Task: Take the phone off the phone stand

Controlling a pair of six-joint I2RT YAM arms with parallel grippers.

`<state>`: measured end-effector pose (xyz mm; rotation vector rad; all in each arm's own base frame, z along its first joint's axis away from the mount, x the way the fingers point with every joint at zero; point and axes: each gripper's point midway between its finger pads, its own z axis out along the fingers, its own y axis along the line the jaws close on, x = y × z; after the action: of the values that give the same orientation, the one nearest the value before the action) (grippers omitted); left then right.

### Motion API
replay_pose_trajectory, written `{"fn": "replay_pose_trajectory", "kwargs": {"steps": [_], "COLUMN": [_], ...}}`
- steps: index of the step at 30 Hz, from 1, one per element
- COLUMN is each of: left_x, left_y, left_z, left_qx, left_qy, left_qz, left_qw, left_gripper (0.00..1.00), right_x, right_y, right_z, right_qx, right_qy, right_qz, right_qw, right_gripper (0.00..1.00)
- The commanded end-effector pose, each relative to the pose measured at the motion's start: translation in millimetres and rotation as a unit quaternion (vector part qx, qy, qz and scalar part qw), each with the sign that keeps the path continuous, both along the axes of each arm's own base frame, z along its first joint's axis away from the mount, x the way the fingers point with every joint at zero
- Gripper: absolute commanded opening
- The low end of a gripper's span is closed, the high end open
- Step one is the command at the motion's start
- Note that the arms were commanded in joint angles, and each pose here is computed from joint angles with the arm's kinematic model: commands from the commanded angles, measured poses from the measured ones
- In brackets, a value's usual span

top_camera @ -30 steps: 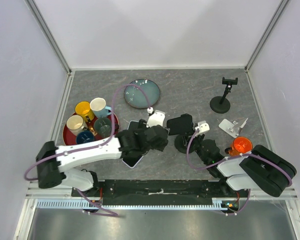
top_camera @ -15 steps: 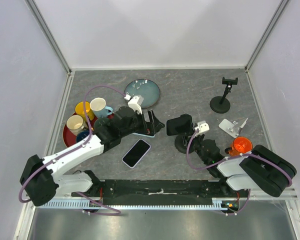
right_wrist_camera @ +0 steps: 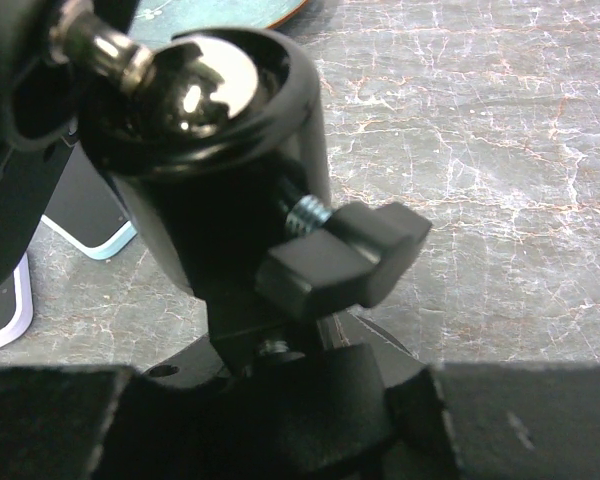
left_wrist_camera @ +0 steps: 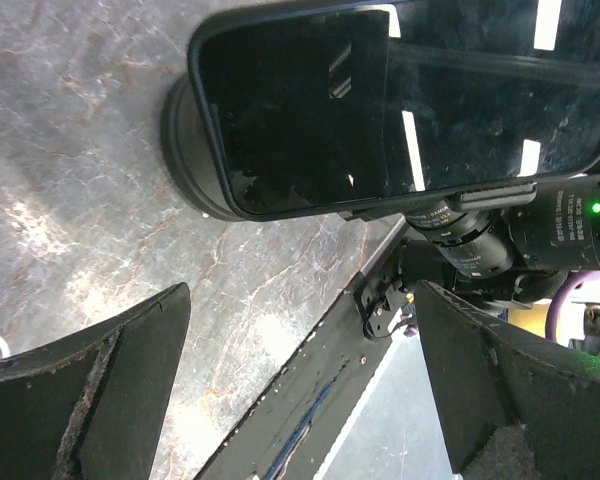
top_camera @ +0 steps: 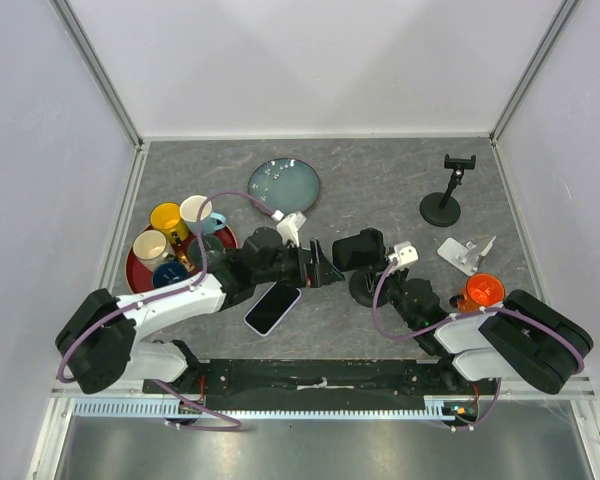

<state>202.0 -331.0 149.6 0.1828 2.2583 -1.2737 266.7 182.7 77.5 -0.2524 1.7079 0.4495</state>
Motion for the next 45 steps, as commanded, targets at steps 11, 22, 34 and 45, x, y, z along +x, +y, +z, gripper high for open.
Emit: {"fn": "replay_pose_trajectory", "kwargs": {"steps": [11,22,34,45], "left_x": [-1,35,87,100], "left_y": [-39,-50,-56,-78], "left_z": [19,43,72,106], "left_qx": [-0.052,-0.104,-0.143,-0.151], "left_qy": [0.016,0.042,0.035,0.028], "left_qz": [-0.012,0.051,0.062,0.015], "left_qw": [0.998,0.992,0.987,0.988], "left_gripper": [1.00,1.00,0.99,0.99], "right_x": [-13,-13,-11,-12], "right_y": [0,1,11,18], "right_z": [-5,-4,3,1], "right_qx": [0.019,0.017,0.019,0.008], "right_qy": [0.008,0.006,0.000,0.000], "right_qz": [0.019,0.023,0.042,0.057], "right_qw": [1.000,1.000,0.999,0.998], "right_gripper": [0.00,0.00,0.00,0.00]}}
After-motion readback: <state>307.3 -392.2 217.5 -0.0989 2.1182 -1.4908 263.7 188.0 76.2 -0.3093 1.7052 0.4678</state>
